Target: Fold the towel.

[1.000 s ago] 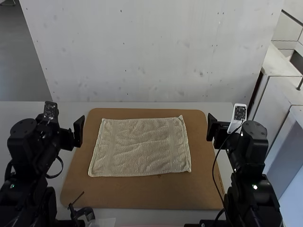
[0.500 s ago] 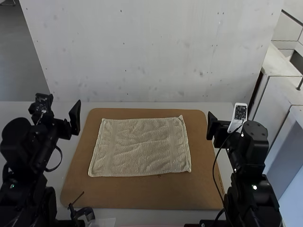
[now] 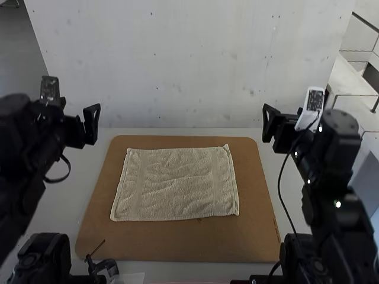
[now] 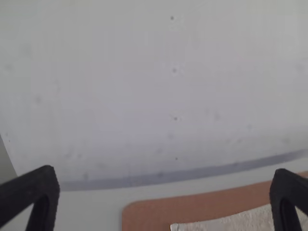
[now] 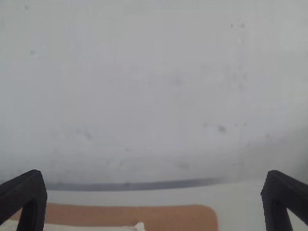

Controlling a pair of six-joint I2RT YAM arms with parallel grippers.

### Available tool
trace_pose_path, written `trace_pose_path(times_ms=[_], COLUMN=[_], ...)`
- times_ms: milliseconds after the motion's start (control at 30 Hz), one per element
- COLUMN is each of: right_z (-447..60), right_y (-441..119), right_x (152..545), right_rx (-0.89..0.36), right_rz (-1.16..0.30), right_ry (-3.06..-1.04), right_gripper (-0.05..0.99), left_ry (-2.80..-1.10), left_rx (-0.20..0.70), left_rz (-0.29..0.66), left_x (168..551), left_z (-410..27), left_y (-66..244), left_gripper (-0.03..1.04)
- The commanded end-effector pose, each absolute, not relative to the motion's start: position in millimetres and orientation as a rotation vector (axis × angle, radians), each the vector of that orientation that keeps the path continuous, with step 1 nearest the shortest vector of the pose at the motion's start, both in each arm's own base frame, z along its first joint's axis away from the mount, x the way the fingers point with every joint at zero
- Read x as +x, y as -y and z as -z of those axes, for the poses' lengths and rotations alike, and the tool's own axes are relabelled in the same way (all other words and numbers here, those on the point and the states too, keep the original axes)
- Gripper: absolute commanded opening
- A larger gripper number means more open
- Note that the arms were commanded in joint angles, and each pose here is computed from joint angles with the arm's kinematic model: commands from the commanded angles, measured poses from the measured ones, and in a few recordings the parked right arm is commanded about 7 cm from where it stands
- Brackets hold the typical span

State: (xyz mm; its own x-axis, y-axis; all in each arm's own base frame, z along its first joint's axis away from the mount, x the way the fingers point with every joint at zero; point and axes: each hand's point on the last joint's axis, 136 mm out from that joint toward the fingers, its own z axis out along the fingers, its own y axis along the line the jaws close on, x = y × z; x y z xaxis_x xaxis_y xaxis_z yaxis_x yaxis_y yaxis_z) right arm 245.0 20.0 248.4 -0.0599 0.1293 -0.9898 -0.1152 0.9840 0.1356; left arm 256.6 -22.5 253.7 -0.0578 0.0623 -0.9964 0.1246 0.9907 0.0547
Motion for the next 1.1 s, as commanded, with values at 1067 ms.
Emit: trace_pose_path(times_ms=[1067], right_z=[-83], right_y=[-111], right_x=[392], right_rx=[-0.054], right_rz=[-0.161], right_ry=[-2.586], right_gripper=[0.95], left_ry=[-2.264], left_rx=[0.081], left_rz=[0.004], left_x=[331], left_z=[-152], left_y=[7], left_gripper=[0.95])
